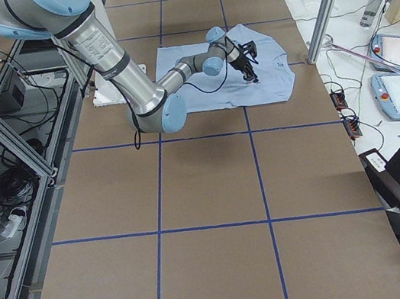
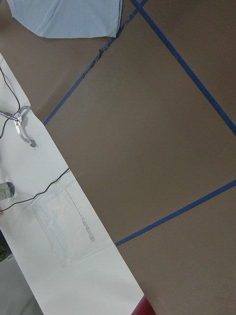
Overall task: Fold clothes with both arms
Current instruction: 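Lift the right gripper away while the left gripper moves in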
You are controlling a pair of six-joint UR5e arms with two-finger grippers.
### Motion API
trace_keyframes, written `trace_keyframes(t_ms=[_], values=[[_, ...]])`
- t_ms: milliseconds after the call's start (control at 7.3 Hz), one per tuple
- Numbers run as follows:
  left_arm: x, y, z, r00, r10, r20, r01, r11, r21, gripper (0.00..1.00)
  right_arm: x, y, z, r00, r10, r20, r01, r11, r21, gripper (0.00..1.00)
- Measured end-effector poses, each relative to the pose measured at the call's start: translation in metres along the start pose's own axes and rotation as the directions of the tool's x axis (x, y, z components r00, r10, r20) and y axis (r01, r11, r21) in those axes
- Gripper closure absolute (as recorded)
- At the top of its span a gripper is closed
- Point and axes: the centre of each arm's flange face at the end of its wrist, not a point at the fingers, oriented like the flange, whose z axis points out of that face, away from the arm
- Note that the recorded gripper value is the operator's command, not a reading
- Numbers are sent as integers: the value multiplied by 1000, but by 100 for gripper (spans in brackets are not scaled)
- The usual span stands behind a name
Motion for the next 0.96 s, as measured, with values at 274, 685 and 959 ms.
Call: trace_keyframes(t_ms=[274,685,959], values=[[1,-12,1,999,-36,-2,36,999,11,0,-6,-43,-14,1000,0,-5,-1,997,-81,0],[50,-63,44,995,-32,-99,35,999,31,0,58,-148,-54,997,-81,22,84,964,-251,0],[106,-107,103,966,-230,-116,233,972,13,9,162,-198,-79,986,-127,111,157,932,-327,0]])
